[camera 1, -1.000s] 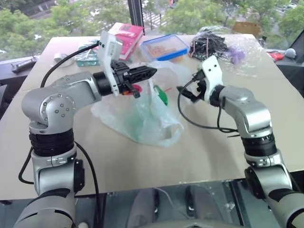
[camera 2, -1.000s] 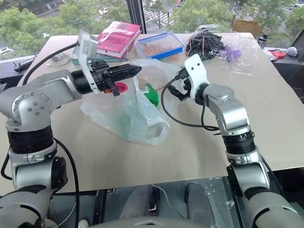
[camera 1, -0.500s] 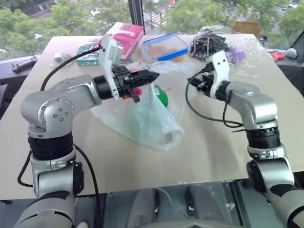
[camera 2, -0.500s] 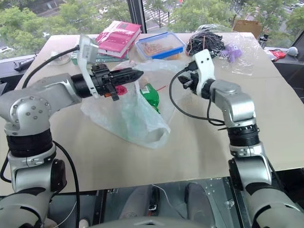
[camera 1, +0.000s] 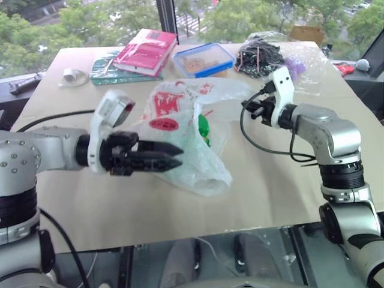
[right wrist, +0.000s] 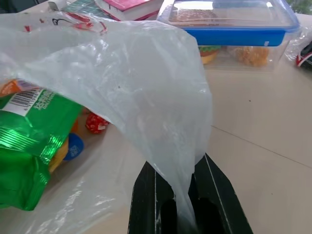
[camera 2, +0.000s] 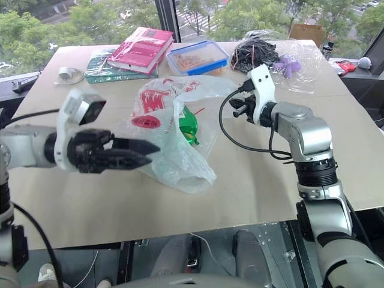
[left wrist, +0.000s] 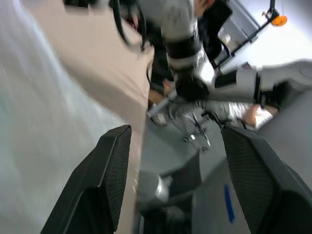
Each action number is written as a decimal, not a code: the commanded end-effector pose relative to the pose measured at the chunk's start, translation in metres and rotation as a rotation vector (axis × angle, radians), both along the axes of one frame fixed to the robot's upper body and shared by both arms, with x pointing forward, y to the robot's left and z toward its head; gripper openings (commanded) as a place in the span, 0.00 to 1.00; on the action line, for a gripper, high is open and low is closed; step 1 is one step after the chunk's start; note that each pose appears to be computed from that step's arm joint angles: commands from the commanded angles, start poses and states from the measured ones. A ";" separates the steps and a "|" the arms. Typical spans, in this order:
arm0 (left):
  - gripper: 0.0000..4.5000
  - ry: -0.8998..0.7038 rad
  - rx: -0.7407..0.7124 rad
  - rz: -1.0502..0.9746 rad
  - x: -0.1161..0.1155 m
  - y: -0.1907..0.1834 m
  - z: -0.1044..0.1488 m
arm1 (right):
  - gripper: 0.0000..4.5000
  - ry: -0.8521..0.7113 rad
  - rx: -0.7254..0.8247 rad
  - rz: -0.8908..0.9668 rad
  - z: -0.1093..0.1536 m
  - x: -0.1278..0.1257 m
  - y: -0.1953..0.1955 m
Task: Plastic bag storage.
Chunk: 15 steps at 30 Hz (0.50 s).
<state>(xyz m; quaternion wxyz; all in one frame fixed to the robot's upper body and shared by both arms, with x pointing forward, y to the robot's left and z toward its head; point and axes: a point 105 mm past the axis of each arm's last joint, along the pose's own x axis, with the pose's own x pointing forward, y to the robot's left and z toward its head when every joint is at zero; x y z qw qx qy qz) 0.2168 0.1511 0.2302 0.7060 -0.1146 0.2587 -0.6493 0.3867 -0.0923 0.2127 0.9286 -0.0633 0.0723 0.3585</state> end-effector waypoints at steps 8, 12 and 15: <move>0.68 -0.206 0.142 0.062 0.013 -0.052 -0.073 | 0.00 -0.067 -0.009 -0.028 0.021 -0.002 -0.007; 0.68 -0.244 0.132 0.147 0.033 -0.074 -0.082 | 0.00 -0.065 -0.008 -0.043 0.022 -0.003 -0.009; 0.68 -0.239 0.122 0.159 0.040 -0.086 -0.087 | 0.00 -0.060 -0.014 -0.055 0.022 -0.004 -0.011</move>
